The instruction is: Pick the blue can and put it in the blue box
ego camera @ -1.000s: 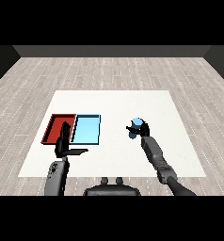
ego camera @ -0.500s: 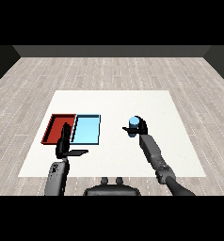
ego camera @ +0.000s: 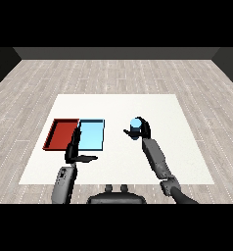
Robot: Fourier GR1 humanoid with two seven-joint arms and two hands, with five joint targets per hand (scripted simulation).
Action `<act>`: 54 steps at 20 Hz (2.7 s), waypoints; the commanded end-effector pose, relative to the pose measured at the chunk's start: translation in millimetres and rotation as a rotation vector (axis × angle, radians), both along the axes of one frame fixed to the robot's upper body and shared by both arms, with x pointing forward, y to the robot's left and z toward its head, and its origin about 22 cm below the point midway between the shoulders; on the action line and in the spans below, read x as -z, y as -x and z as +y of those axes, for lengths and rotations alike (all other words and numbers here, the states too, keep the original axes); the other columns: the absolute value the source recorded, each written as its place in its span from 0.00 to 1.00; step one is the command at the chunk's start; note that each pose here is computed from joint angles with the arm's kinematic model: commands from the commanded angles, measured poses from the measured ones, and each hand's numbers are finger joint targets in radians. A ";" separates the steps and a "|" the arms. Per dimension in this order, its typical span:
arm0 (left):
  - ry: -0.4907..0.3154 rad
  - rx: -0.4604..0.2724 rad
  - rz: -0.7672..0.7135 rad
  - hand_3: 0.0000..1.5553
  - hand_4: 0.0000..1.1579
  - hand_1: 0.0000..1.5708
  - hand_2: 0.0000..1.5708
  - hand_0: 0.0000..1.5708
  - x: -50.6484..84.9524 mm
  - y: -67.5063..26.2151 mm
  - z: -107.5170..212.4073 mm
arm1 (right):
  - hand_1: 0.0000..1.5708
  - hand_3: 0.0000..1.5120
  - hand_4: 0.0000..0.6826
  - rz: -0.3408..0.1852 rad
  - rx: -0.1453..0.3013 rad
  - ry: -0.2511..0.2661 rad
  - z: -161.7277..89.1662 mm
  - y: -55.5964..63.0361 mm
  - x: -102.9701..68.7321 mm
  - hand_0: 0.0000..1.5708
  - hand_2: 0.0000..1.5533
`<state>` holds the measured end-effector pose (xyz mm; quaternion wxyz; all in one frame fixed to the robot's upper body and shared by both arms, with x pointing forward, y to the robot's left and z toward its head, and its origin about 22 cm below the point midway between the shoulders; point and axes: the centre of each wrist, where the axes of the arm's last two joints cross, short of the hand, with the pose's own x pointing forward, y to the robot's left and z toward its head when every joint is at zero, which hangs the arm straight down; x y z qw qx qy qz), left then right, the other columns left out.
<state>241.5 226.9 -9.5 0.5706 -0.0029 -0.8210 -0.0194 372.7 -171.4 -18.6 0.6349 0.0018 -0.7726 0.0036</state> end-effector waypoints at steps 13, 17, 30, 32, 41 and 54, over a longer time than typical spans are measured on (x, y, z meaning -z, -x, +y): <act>0.041 0.104 -0.005 0.00 0.00 0.00 0.00 0.00 -9.3 -15.4 -50.6 | 0.92 0.89 0.82 -0.119 -0.069 -0.005 24.6 40.2 -42.8 0.92 0.94; 0.075 0.136 0.046 0.00 0.00 0.00 0.00 0.00 -22.1 -19.3 -58.1 | 0.93 0.91 0.83 -0.108 -0.109 0.004 18.1 34.7 -48.1 0.93 0.94; 0.036 0.225 0.038 0.00 0.00 0.00 0.00 0.00 -15.0 -23.9 -106.2 | 0.92 0.92 0.82 -0.132 -0.139 -0.011 37.7 45.3 -60.2 0.92 0.94; 0.054 0.202 0.059 0.00 0.00 0.00 0.00 0.00 -15.4 -33.7 -110.3 | 0.93 0.91 0.81 -0.128 -0.159 -0.029 43.8 57.6 -65.2 0.93 0.95; 0.057 0.212 0.136 0.00 0.00 0.00 0.00 0.00 -2.8 -42.0 -140.8 | 0.90 0.90 0.81 -0.118 -0.199 -0.033 63.7 52.6 -54.3 0.90 0.94; 0.082 0.236 0.163 0.00 0.00 0.00 0.00 0.00 -10.5 -52.6 -162.0 | 0.91 0.91 0.81 -0.140 -0.240 -0.042 71.9 37.4 -61.4 0.91 0.94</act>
